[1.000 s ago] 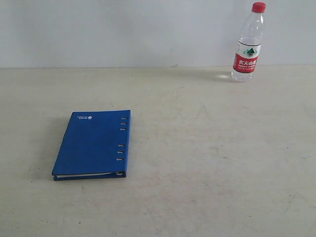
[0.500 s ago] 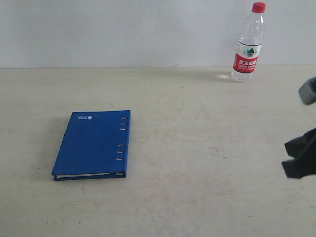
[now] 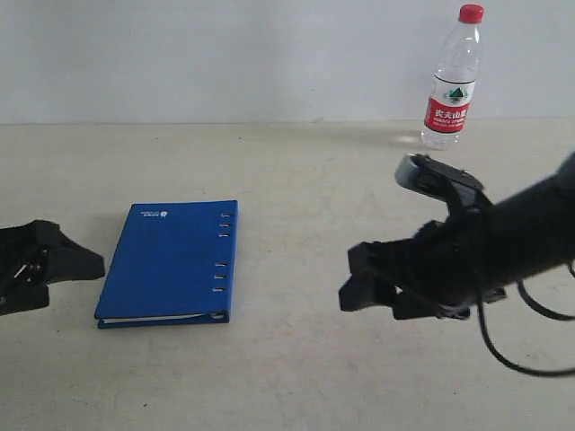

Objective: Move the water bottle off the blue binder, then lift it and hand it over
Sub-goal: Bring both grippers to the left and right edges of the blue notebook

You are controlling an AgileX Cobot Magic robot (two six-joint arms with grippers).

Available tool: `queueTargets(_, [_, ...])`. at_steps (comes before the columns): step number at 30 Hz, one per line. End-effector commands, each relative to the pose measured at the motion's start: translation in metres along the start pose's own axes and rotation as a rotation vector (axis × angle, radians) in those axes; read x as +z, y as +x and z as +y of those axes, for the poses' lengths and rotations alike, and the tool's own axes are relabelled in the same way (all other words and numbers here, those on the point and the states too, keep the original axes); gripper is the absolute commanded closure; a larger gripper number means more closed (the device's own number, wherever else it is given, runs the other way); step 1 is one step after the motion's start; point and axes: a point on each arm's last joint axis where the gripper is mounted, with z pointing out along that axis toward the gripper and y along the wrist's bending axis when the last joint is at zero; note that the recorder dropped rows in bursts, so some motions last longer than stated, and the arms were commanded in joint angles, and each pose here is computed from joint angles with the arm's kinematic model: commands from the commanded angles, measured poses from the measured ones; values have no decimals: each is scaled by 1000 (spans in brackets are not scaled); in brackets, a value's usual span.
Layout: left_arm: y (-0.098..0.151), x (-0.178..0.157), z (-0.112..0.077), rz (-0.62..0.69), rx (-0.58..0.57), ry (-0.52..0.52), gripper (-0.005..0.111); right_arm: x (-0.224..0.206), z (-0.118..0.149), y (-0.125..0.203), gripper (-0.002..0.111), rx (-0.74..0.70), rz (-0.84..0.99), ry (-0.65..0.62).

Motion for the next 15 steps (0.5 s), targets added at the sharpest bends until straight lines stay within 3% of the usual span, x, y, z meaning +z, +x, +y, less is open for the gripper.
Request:
queueTargets(1, [-20,24,9,-10,-31,6,29,27,9,-34,46,1,97,-81])
queueTargets(6, [-45,49,24,-8,-35,-53,29,56,13,-77,46,-25,118,-132])
queueTargets(11, [-60,76,29,65,28,23,29,81,13,-100,46,-13,159,-176])
queueTargets(15, [-66,92,36,79,-1,27,29,90,12,-109,46,-31,157,-184])
